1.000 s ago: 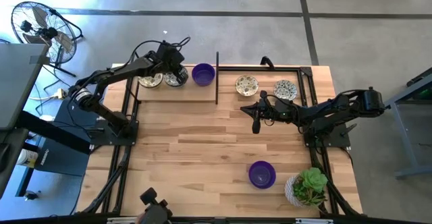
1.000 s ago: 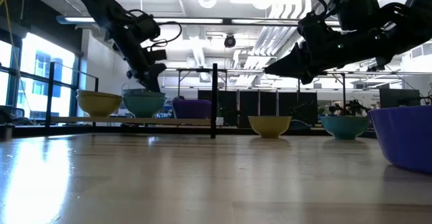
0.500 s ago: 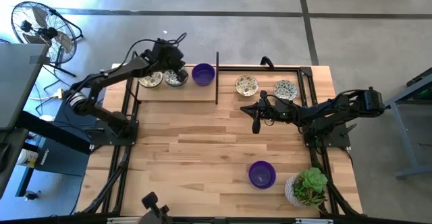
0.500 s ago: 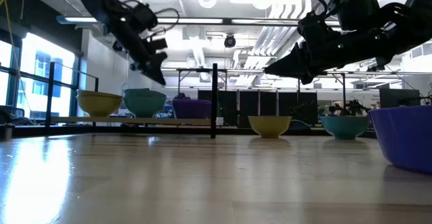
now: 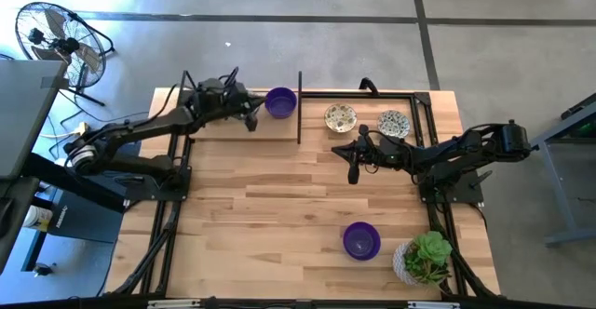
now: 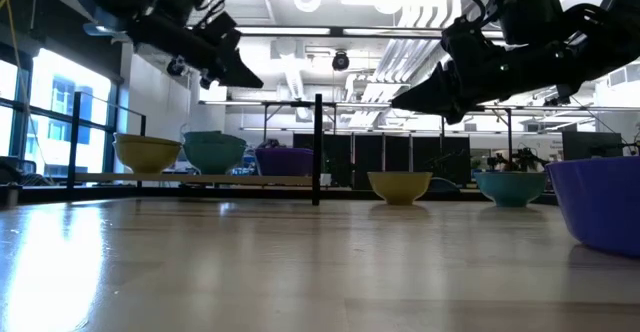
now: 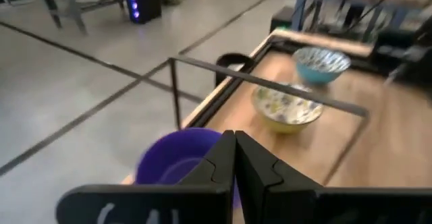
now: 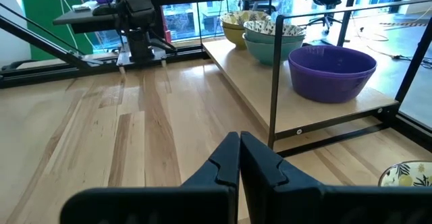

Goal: Pick & Place Mini bowls
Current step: Stack the light blue bowl on top of the other light blue bowls on the shelf

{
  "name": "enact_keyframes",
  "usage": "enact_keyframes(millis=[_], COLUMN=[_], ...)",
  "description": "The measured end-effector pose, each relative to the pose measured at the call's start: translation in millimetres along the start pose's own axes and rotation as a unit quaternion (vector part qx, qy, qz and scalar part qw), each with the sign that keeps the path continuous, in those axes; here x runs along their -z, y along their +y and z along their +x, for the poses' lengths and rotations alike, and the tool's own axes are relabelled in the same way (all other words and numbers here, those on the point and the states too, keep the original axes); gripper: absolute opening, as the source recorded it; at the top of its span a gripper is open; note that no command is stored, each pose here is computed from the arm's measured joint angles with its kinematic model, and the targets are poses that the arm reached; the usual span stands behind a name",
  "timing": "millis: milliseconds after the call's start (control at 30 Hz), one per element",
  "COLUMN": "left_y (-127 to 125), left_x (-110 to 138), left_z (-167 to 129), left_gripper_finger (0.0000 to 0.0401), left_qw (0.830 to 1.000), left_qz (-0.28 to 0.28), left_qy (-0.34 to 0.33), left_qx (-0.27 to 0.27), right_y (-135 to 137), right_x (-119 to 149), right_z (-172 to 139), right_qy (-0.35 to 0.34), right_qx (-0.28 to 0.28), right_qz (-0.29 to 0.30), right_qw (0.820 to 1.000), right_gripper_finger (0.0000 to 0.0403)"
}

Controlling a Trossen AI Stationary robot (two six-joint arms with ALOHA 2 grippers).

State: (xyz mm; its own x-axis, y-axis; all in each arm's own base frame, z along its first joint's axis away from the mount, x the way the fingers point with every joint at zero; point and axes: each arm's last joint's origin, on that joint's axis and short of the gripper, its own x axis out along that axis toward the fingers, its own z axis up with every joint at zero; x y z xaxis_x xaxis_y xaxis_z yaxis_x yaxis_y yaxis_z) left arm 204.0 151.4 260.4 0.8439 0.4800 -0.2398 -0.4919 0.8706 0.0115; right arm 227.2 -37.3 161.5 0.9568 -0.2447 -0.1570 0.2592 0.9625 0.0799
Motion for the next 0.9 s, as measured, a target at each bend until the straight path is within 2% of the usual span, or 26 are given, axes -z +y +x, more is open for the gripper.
enact_keyframes(millis=[133, 300, 433, 500, 600, 700, 800, 900], left_y=[-4, -13, -26, -32, -40, -45, -49, -52], left_x=[12, 18, 25, 31, 46, 56, 67, 72], left_z=[-3, -3, -9, -14, -19, -25, -29, -32], left_gripper_finger=[0.0, 0.0, 0.0, 0.0, 0.0, 0.0, 0.0, 0.0], left_qw=[0.997, 0.993, 0.996, 0.995, 0.994, 0.992, 0.993, 0.993], left_qz=[-0.068, -0.063, -0.037, -0.031, -0.03, -0.035, -0.037, -0.032], left_qy=[0.025, 0.04, -0.025, -0.058, -0.067, -0.073, -0.068, -0.075], left_qx=[0.037, 0.091, 0.075, 0.07, 0.08, 0.092, 0.086, 0.088], right_y=[0, 1, -3, -4, -7, -11, -14, -16], right_x=[-3, -10, -14, -17, -21, -26, -35, -49], right_z=[0, 0, -4, -8, -18, -31, -45, -58], right_qy=[-0.014, -0.05, -0.051, -0.046, -0.031, 0.029, 0.116, 0.169], right_qx=[-0.001, -0.009, 0.0, 0.024, 0.075, 0.128, 0.198, 0.254], right_qz=[0.002, 0.031, 0.061, 0.073, 0.08, 0.091, 0.094, 0.101], right_qw=[1.0, 0.998, 0.997, 0.996, 0.993, 0.987, 0.969, 0.947], right_gripper_finger=[0.0, 0.0, 0.0, 0.0, 0.0, 0.0, 0.0, 0.0001])
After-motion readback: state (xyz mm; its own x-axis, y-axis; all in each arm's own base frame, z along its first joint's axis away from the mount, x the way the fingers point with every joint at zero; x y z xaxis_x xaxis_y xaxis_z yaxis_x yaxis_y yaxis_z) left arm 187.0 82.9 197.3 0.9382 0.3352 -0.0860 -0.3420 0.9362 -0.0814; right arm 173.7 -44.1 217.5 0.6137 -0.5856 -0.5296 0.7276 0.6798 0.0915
